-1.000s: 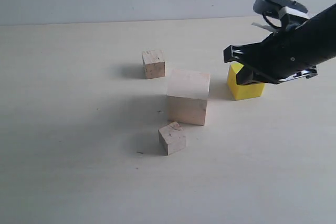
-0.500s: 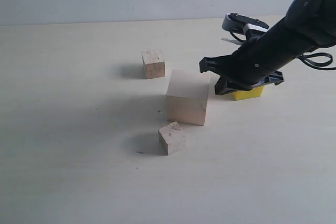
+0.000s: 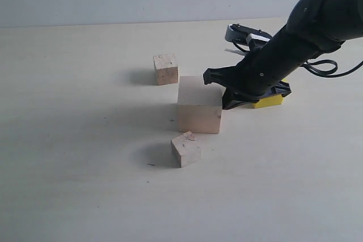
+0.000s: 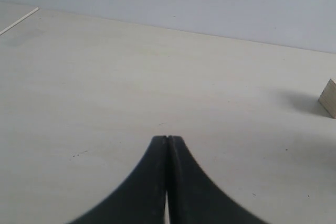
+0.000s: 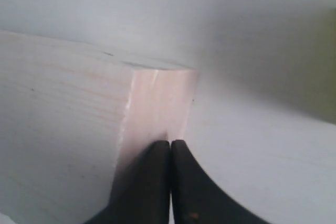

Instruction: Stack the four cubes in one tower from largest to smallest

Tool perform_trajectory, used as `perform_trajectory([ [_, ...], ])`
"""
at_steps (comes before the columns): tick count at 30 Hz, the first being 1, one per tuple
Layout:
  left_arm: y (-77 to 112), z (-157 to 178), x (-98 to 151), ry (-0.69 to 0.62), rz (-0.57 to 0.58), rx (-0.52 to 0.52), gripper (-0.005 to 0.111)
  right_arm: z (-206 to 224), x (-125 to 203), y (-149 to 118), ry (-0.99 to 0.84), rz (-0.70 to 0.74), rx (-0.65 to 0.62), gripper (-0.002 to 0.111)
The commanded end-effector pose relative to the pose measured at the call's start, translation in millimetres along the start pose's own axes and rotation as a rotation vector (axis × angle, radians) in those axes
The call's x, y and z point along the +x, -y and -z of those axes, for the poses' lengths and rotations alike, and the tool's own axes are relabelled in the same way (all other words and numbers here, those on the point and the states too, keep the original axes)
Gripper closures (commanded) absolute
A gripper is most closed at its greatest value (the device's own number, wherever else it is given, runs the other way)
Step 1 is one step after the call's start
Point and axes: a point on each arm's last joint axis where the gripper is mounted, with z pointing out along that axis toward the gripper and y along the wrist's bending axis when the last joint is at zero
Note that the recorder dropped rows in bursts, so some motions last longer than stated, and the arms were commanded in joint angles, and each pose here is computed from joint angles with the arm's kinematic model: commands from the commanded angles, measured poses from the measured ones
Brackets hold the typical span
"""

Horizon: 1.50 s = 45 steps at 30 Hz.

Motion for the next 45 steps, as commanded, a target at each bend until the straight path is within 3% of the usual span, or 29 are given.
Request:
perform_trajectory([
  [1, 0.2, 0.0, 0.3, 0.007, -0.005, 0.006, 0.107, -0.4, -1.5, -3.7, 0.001, -0.009, -0.030, 0.108],
  [14, 0.2, 0.0, 0.3, 0.007, -0.005, 0.006, 0.107, 1.1, -5.8, -6.9, 0.041, 0.005, -0.057, 0.108],
  [18, 0.2, 0.0, 0.3, 0.007, -0.005, 0.006, 0.107, 26.1, -8.3, -14.9, 0.086, 0.071, -0.048, 0.108],
  [25, 0.2, 0.0, 0.3, 0.007, -0.005, 0.006, 0.107, 97.0, -9.5, -14.9, 0.228, 0.352, 0.218, 0.108],
  [34, 0.2, 0.0, 0.3, 0.007, -0.005, 0.006, 0.107, 103.2, -16.0, -9.8, 0.283, 0.480, 0.321, 0.106],
  [36, 0.2, 0.0, 0.3, 0.007, -0.005, 0.006, 0.107, 102.8, -17.6, -7.4, 0.291, 0.477, 0.348, 0.097],
  [39, 0.2, 0.0, 0.3, 0.007, -0.005, 0.006, 0.107, 102.6, -18.5, -7.3, 0.301, 0.477, 0.350, 0.076],
  [42, 0.2, 0.0, 0.3, 0.007, -0.005, 0.006, 0.107, 102.7, -18.9, -7.5, 0.305, 0.479, 0.350, 0.038],
  [45, 0.2, 0.0, 0.3, 0.007, -0.005, 0.006, 0.107, 101.8, -21.2, -8.0, 0.335, 0.437, 0.338, 0.015],
])
